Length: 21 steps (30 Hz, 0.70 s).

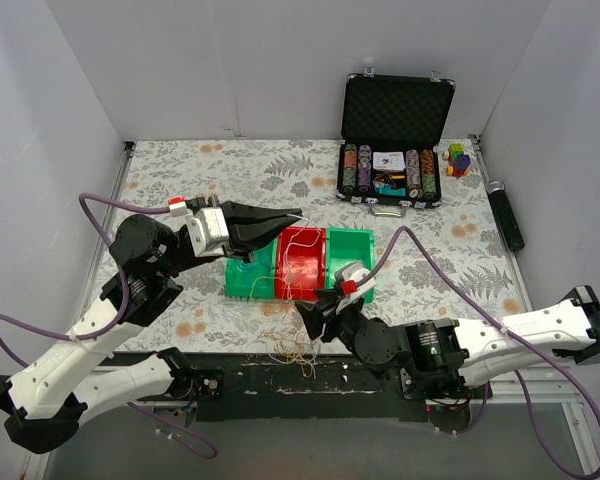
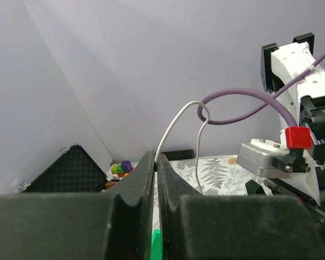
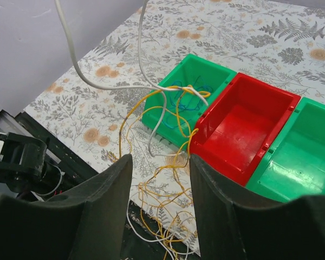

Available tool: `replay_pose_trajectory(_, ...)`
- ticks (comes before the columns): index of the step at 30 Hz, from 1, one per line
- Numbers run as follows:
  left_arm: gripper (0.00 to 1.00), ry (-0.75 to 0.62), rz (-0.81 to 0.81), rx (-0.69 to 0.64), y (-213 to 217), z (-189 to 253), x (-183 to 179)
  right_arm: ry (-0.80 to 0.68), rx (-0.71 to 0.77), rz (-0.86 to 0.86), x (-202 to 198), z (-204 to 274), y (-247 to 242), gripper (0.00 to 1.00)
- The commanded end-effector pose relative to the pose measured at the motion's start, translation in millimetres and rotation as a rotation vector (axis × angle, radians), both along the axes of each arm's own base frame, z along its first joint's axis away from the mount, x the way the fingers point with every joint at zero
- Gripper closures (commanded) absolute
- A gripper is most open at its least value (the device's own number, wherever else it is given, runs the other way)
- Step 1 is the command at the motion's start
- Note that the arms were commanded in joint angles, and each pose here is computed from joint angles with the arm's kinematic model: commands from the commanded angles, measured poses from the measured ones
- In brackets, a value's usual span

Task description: Untangle the cables

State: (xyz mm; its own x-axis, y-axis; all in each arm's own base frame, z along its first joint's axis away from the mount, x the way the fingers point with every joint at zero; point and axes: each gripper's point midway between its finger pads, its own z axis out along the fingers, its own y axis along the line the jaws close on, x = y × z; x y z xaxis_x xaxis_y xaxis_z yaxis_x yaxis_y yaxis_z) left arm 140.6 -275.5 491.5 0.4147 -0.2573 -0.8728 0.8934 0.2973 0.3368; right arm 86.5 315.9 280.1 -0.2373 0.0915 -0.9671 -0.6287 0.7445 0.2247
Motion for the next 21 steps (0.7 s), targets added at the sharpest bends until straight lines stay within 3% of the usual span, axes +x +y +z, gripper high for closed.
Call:
replay_pose_trajectory(1, 1.00, -0.009, 0.045, -0.030, 8, 10, 4, 0.010, 0.033, 0.061, -27, 8, 14, 0.47)
replay_pose_trajectory(13, 1.00, 0.081, 0.130, -0.056, 3, 3, 31, 0.002, 0.119, 0.115, -34, 24, 23, 0.31)
replay_pose_trajectory(21, 1.00, 0.079, 0.118, -0.068, 3, 11, 28, -0.057, 0.140, 0.118, -28, 22, 40, 0.31)
